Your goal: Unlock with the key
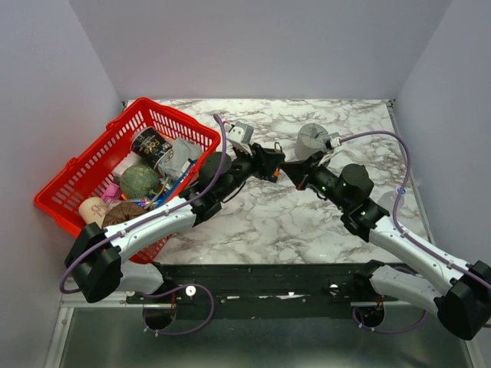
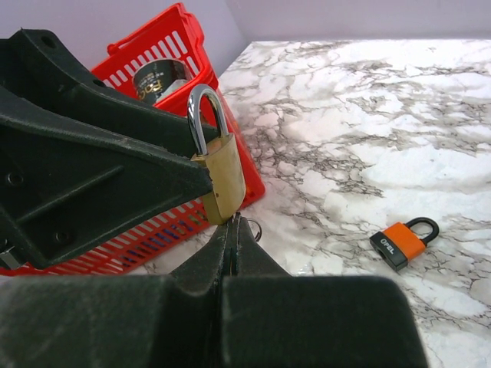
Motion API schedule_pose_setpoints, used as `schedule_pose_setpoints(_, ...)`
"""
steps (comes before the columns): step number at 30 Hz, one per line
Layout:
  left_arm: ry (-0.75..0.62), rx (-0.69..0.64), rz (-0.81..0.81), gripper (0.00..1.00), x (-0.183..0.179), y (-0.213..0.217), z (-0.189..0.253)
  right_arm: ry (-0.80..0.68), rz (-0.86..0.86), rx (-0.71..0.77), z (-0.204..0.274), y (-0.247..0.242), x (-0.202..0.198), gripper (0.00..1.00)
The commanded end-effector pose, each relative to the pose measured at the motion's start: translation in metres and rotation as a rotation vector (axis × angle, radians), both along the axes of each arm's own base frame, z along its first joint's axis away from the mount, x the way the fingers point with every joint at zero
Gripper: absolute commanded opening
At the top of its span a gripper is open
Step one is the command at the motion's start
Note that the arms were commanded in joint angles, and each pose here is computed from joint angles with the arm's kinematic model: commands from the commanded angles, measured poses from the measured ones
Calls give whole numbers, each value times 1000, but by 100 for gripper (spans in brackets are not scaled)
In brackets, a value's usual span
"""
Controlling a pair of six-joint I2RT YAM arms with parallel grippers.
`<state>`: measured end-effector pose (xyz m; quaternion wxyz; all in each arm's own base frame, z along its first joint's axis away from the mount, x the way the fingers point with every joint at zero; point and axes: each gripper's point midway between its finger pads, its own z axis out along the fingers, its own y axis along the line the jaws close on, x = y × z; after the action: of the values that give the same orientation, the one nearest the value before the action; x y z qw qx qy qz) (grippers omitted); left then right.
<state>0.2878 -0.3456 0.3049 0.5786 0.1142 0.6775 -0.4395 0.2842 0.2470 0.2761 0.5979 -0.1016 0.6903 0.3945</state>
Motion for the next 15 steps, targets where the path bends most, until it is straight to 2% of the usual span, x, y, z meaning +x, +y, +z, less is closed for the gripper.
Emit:
schedule_pose_setpoints(1, 93, 101, -242, 0, -49, -24, -45, -219, -52, 176, 87, -16, 3, 1)
schedule_pose_setpoints(15, 14, 33, -392, 0, -75, -32, -25, -211, 90, 190, 96, -15, -6, 1)
